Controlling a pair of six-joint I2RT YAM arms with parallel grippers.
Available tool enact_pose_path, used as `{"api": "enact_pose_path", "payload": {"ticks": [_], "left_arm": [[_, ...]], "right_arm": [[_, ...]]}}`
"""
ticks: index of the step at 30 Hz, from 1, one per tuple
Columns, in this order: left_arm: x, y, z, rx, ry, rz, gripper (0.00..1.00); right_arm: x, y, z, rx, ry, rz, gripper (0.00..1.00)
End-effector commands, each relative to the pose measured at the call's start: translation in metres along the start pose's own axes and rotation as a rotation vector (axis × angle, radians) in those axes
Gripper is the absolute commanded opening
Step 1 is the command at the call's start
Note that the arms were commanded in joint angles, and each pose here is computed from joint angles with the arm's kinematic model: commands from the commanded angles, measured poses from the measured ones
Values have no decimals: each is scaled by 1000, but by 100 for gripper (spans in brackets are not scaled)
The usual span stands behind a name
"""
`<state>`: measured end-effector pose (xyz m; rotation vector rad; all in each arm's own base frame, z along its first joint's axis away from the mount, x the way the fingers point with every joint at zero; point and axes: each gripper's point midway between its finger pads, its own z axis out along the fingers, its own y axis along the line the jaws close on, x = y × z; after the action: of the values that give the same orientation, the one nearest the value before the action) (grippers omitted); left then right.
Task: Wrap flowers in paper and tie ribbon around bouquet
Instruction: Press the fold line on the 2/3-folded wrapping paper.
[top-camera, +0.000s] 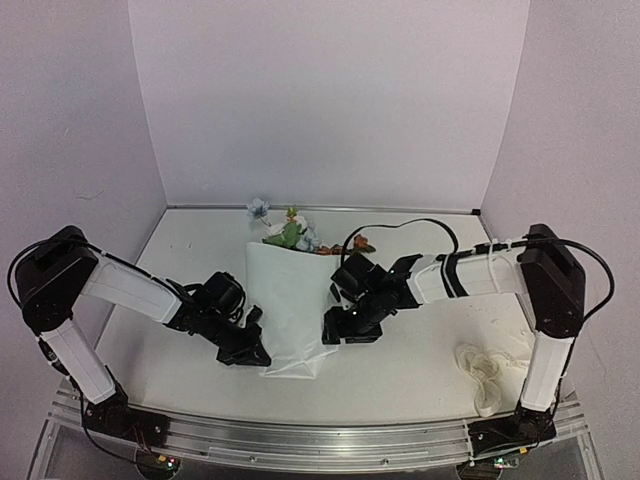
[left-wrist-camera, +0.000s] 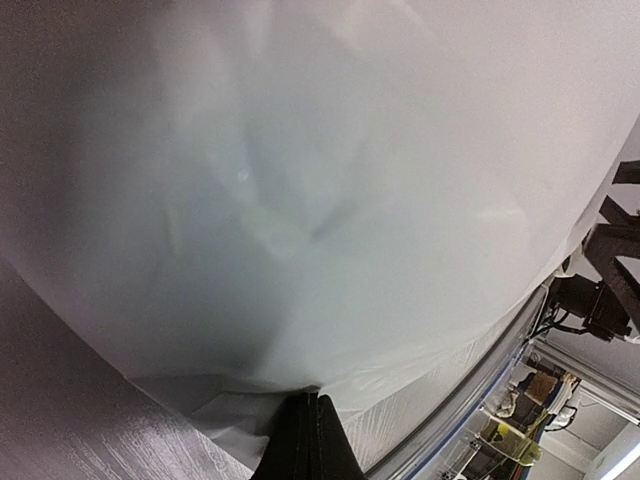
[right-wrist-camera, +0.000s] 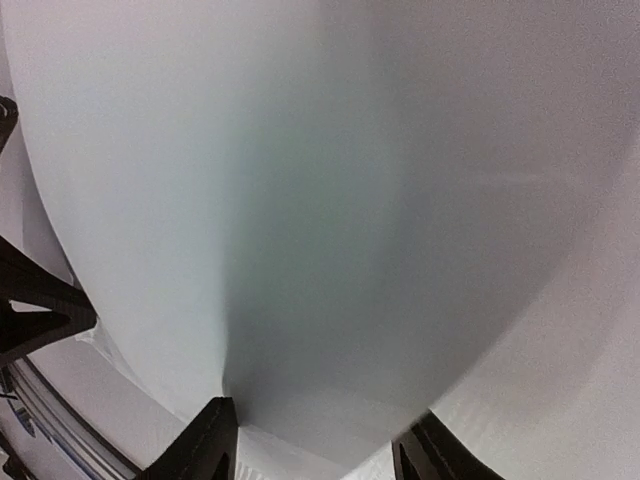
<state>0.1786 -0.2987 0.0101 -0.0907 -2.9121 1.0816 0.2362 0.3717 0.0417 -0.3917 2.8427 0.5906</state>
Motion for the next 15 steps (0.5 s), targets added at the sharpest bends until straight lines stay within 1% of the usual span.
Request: {"api": "enact_pose_path", "payload": {"ticks": [1,3,5,8,10,13,15], "left_arm": [[8,30,5,-94,1,-62,0],[8,30,5,-94,-1,-66,0],[7,29,5,-87,-3,-66,0],[7,27,4,-79,-4,-68,0],[7,26,4,-77,-6,-67,0],[6,24,2,-74,-11,-65,0],[6,23,1,-72,-14,-64,0]], "right_arm": [[1,3,-69,81,-73,-91,60],[6,13,-80,101,-69,-148,59],[8,31,-76,55,-53,-174,56],[12,55,-52,-6,5,-200,42],[13,70,-36,-57,17,-203,35],[13,83,-10,-101,36,-186,29],[11,88,4,-127,33,-179,28]]}}
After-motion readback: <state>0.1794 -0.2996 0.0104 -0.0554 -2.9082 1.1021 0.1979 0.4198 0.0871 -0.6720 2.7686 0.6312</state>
